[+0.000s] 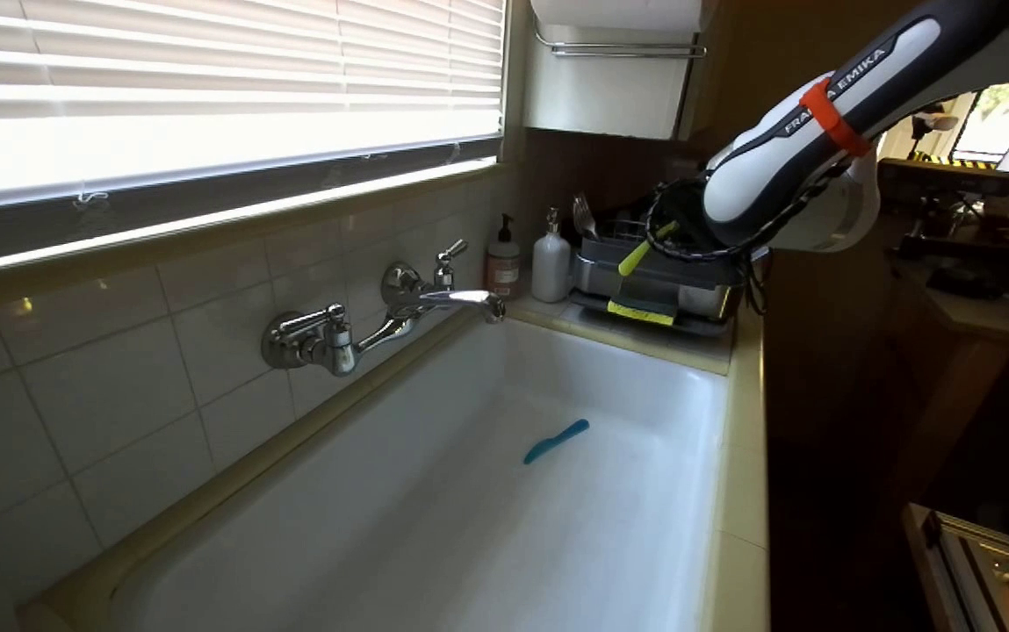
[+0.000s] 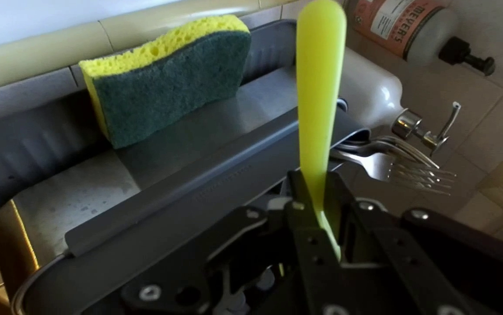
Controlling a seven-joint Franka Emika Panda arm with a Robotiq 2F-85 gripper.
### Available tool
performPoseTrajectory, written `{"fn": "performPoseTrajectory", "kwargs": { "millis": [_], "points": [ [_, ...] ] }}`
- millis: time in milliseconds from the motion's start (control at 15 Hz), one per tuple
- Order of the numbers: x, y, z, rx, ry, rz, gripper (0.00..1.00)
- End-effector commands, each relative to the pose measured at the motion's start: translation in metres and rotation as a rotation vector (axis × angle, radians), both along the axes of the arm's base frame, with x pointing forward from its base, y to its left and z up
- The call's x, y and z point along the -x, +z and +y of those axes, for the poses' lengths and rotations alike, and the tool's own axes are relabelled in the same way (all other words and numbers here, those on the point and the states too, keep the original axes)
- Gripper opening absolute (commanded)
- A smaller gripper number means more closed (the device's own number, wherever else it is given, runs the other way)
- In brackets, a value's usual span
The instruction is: Take the yellow spoon out of the sink and place it on the dishrack.
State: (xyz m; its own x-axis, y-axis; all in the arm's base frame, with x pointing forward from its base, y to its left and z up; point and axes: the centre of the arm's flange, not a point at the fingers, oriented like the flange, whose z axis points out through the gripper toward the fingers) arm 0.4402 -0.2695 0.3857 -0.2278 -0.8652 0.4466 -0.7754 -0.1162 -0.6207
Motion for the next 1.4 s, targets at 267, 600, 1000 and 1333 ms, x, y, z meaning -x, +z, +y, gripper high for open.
{"fn": "performPoseTrajectory", "kwargs": {
  "millis": [267,600,1000,1333],
  "points": [
    [0.044,0.067,0.015,0.033,-0.126,-0.032,0.04],
    [0.043,0.083,-0.001,0.074,-0.194,0.036,0.04],
    [0.037,0.074,-0.022,0.065,-0.2,0.106,0.15],
    [0.038,0.077,-0.021,0.077,-0.207,0.119,0.15]
  ]
}}
